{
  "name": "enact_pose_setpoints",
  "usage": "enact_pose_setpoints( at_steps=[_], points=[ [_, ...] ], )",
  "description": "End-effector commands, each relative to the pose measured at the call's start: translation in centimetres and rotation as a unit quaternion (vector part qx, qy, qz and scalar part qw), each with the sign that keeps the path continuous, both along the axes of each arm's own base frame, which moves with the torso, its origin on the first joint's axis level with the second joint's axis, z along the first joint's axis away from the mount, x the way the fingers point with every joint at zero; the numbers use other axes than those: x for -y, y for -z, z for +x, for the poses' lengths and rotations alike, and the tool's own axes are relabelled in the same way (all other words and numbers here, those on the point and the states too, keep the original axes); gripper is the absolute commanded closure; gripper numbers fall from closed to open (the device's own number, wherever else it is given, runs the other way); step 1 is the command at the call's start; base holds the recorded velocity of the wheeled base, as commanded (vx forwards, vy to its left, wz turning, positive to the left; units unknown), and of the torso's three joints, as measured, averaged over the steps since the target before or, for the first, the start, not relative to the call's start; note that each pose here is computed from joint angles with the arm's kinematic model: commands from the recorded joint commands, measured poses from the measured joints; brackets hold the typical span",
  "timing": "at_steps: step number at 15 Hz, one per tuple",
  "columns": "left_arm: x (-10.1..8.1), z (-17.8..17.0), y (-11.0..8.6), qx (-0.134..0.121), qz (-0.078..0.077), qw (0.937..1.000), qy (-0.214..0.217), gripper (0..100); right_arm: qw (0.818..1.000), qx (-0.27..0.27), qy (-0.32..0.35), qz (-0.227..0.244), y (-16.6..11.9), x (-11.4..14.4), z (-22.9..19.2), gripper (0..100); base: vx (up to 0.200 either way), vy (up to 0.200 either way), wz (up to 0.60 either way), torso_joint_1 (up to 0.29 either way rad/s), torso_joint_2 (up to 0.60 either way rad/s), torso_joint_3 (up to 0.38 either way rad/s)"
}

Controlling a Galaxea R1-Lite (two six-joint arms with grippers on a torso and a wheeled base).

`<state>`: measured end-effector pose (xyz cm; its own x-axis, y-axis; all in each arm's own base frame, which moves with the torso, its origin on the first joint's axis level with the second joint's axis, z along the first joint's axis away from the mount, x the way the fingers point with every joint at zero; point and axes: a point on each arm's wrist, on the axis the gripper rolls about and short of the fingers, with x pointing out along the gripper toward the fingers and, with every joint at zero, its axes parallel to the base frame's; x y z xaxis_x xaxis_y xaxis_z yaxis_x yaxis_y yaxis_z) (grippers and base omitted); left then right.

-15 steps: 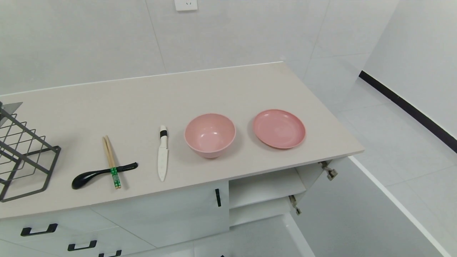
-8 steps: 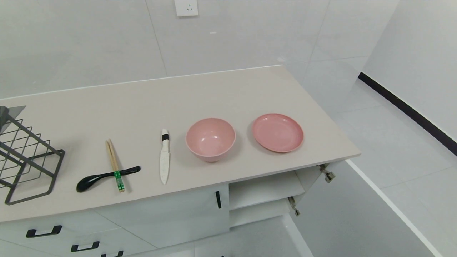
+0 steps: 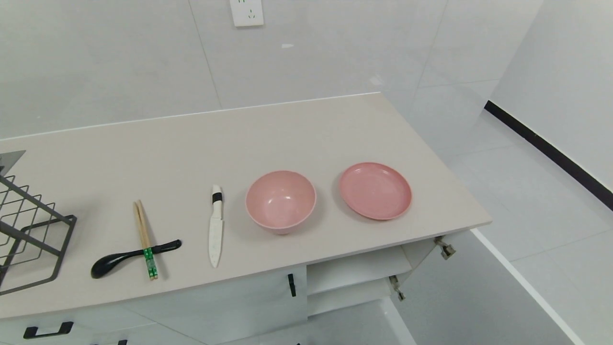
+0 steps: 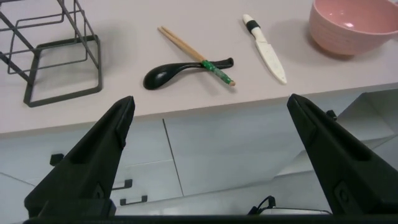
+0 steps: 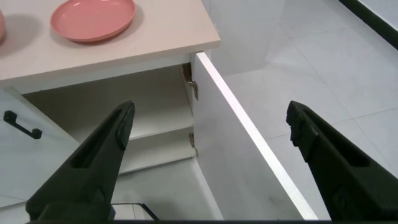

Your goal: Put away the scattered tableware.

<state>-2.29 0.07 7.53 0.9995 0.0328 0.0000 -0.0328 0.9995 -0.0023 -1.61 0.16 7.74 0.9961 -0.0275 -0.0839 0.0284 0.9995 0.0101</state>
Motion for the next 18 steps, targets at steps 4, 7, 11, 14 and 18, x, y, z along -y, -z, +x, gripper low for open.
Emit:
enact_pose_setpoints(
  at_steps=[4,7,11,14,18],
  points=[
    [0.0,0.01,0.0,-0.001,-0.001,1.0,0.0,0,1.0,0.0,0.0,0.0,-0.01,0.0,0.01,0,0.05,0.0,0.0,-0.003,0.0,0.001],
    [0.0,0.01,0.0,-0.001,-0.001,1.0,0.0,0,1.0,0.0,0.001,0.0,-0.01,0.0,0.01,0,0.0,0.0,0.0,0.0,0.0,0.0],
    [0.0,0.01,0.0,-0.001,-0.001,1.0,0.0,0,1.0,0.0,0.0,0.0,-0.01,0.0,0.01,0,0.0,0.0,0.0,0.137,-0.28,-0.128],
    [0.0,0.01,0.0,-0.001,-0.001,1.0,0.0,0,1.0,0.0,0.0,0.0,-0.01,0.0,0.01,0,0.0,0.0,0.0,0.103,-0.19,-0.092],
    [0.0,0.01,0.0,-0.001,-0.002,1.0,0.0,0,1.0,0.0,0.001,0.0,-0.01,0.0,0.01,0,0.0,0.0,0.0,0.0,0.0,0.0]
  ],
)
